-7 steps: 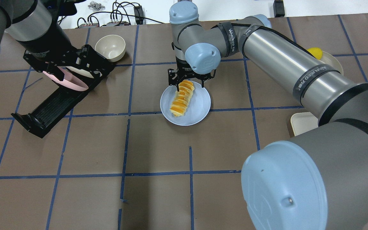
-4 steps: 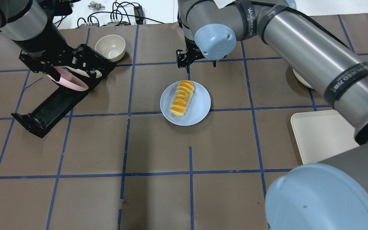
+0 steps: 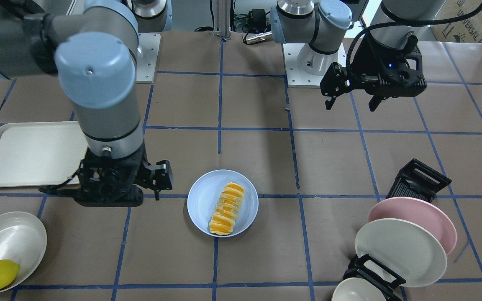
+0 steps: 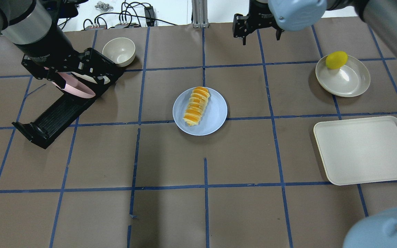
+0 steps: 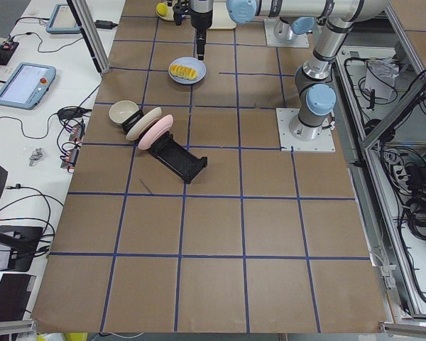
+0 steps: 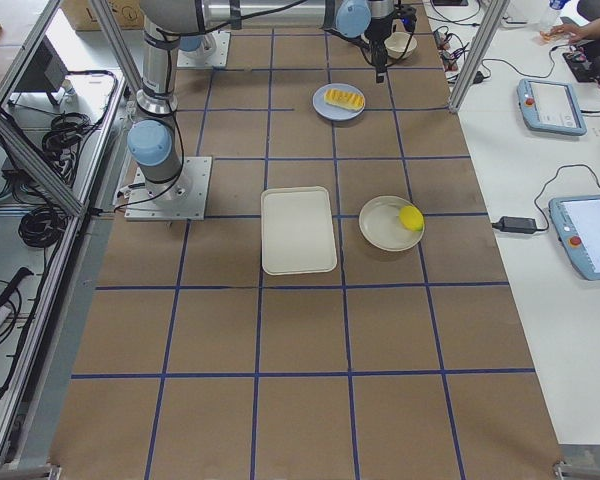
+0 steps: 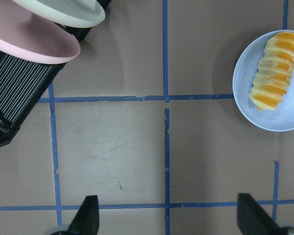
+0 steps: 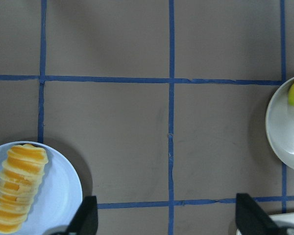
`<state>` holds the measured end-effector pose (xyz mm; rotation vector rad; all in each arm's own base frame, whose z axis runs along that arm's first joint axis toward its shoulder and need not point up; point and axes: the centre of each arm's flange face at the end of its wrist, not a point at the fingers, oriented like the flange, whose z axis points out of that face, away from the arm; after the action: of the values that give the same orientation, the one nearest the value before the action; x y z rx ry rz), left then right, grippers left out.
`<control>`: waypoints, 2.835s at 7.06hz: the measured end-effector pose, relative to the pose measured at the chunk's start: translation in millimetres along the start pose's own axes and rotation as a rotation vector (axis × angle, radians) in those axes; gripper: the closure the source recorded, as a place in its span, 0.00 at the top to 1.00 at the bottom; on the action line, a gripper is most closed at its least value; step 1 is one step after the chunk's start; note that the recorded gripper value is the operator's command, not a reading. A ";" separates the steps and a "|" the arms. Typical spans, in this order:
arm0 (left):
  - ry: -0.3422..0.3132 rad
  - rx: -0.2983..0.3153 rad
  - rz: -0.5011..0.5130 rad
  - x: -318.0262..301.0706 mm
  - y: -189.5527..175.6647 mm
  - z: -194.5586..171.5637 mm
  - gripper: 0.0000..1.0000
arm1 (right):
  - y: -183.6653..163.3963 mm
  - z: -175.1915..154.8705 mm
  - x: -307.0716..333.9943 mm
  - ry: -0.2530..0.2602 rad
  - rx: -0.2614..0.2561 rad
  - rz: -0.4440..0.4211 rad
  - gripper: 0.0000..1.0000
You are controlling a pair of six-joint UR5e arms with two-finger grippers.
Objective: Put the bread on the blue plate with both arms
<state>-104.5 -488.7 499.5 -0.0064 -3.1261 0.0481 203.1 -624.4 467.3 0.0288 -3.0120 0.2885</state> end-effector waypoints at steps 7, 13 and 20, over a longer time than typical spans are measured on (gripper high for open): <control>0.002 -0.007 -0.003 0.7 -2.2 3.8 1.00 | 129.6 -63.1 29.5 -0.127 -0.165 -0.044 0.96; 0.003 -0.007 -0.003 0.8 -2.4 3.8 1.00 | 161.6 -80.9 64.6 -0.129 -0.125 0.006 0.99; 0.004 -0.006 -0.003 0.9 -2.4 3.7 1.00 | 128.9 -95.8 66.0 -0.125 -0.119 0.010 0.99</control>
<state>-105.5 -491.3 495.9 -0.0015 -3.1218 0.0385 144.6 -480.2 544.2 0.0220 -3.1486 0.1109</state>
